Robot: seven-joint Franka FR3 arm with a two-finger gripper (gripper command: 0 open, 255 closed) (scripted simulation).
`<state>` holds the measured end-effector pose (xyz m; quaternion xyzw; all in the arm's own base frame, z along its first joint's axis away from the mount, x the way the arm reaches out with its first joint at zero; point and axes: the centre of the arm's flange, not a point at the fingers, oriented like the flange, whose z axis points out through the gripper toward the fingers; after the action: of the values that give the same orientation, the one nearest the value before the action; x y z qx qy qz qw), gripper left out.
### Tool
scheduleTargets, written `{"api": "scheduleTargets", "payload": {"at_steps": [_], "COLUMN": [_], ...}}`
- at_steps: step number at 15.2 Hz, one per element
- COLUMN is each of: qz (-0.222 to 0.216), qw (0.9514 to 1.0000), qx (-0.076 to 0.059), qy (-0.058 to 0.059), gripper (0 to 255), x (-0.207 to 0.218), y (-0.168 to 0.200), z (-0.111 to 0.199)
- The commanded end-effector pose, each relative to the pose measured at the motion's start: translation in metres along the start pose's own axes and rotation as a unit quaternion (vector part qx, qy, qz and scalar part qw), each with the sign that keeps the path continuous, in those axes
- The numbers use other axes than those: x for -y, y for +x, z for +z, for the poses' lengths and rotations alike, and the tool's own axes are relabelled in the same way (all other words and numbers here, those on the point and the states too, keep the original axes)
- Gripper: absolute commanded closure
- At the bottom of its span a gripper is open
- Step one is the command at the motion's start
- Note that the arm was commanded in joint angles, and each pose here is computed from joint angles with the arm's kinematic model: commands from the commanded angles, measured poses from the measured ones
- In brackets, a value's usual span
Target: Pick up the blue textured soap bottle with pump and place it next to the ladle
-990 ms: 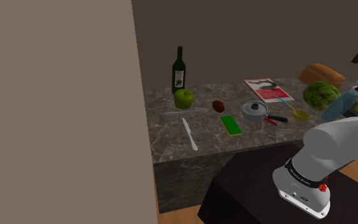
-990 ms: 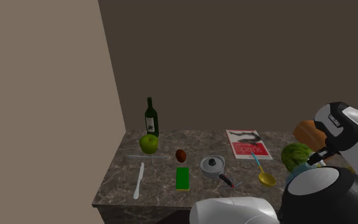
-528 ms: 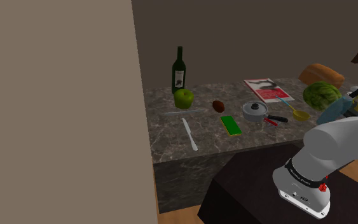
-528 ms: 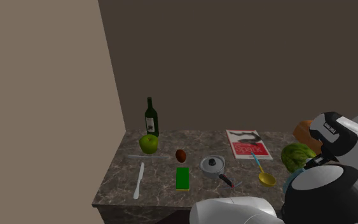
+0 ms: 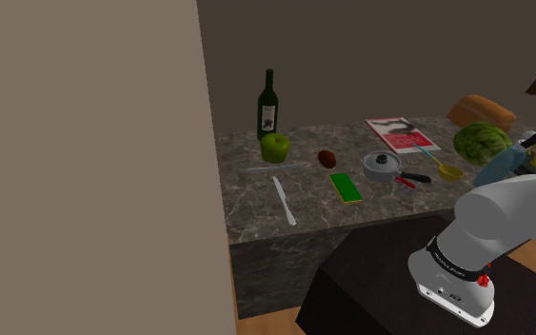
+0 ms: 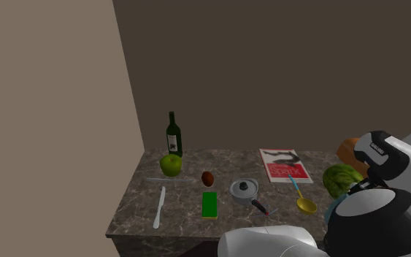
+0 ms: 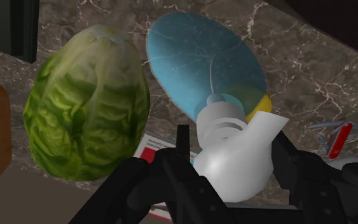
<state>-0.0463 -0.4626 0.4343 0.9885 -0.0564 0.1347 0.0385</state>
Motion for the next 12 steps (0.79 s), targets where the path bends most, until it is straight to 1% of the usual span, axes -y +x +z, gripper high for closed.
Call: {"api": "scheduleTargets", "payload": {"at_steps": [1, 6, 10, 12], "qz": [0.000, 0.000, 0.000, 0.000], "qw": [1.0000, 1.0000, 1.0000, 1.0000], "qx": [0.000, 0.000, 0.000, 0.000], "qy": [0.000, 0.000, 0.000, 0.000], "gripper": [0, 0, 0, 0], "x": [0.000, 0.000, 0.000, 0.000], "y": [0.000, 0.000, 0.000, 0.000], "z": [0.000, 0.000, -0.050, -0.050]}}
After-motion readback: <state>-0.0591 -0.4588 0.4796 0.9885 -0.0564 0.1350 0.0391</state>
